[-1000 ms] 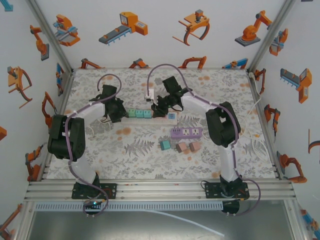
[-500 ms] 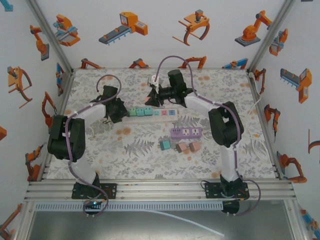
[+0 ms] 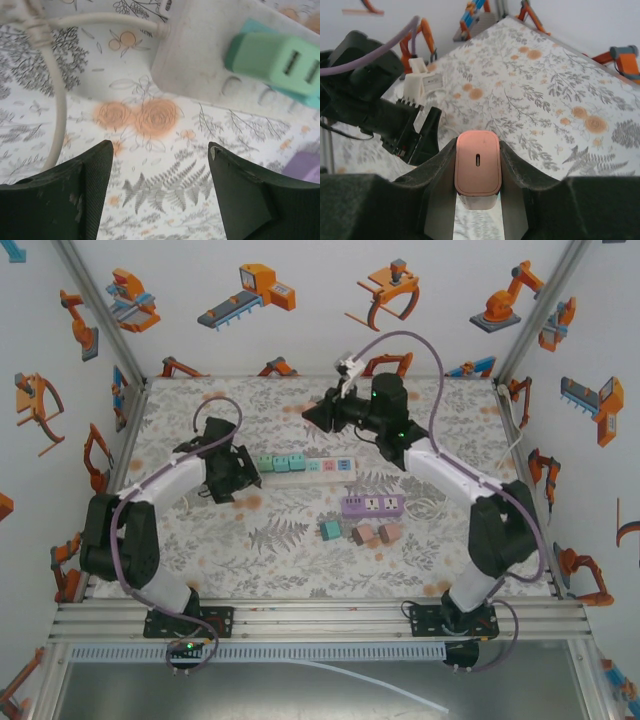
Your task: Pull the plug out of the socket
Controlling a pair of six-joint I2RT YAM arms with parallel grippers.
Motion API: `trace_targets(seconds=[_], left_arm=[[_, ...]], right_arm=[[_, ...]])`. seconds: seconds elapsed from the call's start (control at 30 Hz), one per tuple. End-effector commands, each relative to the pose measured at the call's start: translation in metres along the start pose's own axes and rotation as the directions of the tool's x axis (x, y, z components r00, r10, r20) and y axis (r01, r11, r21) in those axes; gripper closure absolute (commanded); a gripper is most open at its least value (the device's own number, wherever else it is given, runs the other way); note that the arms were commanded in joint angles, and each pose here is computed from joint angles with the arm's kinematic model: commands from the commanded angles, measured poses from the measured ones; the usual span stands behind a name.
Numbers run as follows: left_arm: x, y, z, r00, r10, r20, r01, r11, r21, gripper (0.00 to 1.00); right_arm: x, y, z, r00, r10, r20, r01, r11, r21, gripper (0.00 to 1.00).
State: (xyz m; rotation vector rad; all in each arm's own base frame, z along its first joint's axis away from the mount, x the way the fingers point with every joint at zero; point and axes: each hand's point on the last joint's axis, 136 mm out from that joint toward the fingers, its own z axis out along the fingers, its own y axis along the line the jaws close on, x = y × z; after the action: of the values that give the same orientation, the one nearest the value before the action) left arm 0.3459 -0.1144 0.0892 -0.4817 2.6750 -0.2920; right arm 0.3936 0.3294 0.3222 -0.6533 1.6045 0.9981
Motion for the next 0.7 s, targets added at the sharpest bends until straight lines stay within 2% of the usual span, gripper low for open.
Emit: trace_targets(seconds=[0.0, 0.13, 0.2, 0.33, 0.4, 0.47, 0.67], left_arm=[[-0.007, -0.008, -0.048, 0.996, 0.059, 0.062, -0.062, 0.996, 0.057, 0.26], [-0.001, -0.032, -0.100, 0.967, 0.186, 0.176, -0.219, 0.957, 0.191, 0.18], [0.009, -0.044, -0.122, 0.943, 0.250, 0.217, -0.305, 0.913, 0.272, 0.13], [0.035, -0.067, -0.163, 0.895, 0.326, 0.305, -0.437, 0.780, 0.448, 0.04], [0.046, -0.075, -0.178, 0.870, 0.345, 0.352, -0.486, 0.715, 0.502, 0.00], [0.053, -0.079, -0.189, 0.848, 0.359, 0.390, -0.526, 0.667, 0.528, 0.03], [0.057, -0.092, -0.200, 0.809, 0.386, 0.443, -0.586, 0.592, 0.554, 0.03]], right_arm=[[-0.028, -0.012, -0.044, 0.944, 0.235, 0.232, -0.269, 0.955, 0.127, 1.00], [-0.009, -0.012, -0.099, 0.881, 0.356, 0.312, -0.430, 0.877, 0.212, 1.00], [0.010, -0.012, -0.124, 0.847, 0.418, 0.329, -0.507, 0.821, 0.263, 1.00], [0.057, -0.006, -0.167, 0.771, 0.549, 0.321, -0.635, 0.697, 0.333, 1.00], [0.079, 0.000, -0.184, 0.731, 0.612, 0.302, -0.682, 0.637, 0.360, 1.00], [0.100, 0.009, -0.197, 0.700, 0.665, 0.262, -0.707, 0.590, 0.391, 1.00], [0.156, 0.042, -0.198, 0.630, 0.766, 0.123, -0.727, 0.527, 0.441, 1.00]])
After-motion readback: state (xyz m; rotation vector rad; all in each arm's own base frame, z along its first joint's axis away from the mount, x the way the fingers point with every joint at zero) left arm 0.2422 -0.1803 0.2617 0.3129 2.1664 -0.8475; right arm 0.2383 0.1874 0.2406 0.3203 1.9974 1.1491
